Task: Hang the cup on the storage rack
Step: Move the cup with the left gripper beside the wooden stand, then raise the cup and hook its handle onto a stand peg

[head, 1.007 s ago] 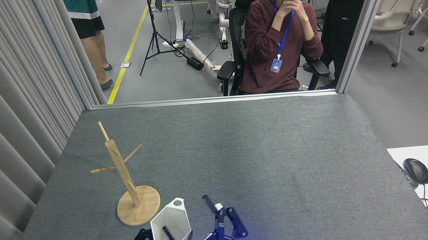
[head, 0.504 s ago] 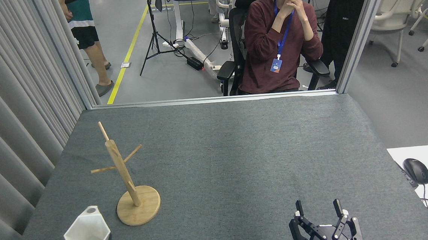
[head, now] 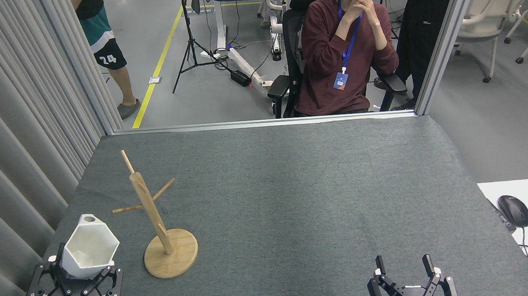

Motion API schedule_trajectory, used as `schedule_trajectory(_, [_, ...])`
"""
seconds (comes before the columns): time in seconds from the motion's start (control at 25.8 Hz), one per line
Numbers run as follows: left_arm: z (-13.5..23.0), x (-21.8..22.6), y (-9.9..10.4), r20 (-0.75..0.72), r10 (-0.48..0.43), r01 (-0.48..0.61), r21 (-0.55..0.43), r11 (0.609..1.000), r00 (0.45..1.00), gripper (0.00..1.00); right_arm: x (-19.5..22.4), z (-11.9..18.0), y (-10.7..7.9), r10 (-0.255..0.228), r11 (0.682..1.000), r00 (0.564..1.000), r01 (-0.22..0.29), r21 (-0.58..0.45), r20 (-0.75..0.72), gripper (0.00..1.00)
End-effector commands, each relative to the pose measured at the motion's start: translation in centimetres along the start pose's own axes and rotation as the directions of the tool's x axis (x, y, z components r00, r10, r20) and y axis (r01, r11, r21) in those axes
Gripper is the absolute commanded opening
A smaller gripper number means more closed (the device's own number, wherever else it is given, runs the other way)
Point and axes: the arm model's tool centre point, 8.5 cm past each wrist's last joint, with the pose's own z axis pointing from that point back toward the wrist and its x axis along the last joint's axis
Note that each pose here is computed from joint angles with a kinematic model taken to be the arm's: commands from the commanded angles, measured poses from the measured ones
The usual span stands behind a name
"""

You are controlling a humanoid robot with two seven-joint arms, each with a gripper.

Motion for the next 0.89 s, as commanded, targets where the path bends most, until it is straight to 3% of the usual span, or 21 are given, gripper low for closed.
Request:
schedule_trajectory(0.0, [-0.9,-0.1,0.7,-0.02,-0.035,0.036,0.003,0.999,0.999,0.2,0.0,0.0,0.0,-0.002,1.0,1.0,0.002,0.0,0.001,0.98])
schedule_trajectory(0.5, [-3.2,3.9,2.7,0.045,-0.171,0.17,0.041,0.985,0.984,0.2,-0.2,-0.1,-0.1,-0.001,1.0,1.0,0.001,-0.003,-0.005,0.98])
schedule_trajectory(0.85, [-5.2,4.8,2.3,0.056,-0.18,0.179,0.02,0.984,0.982,0.21,-0.3,-0.1,0.0,-0.019,1.0,1.0,0.019,0.0,-0.011,0.98])
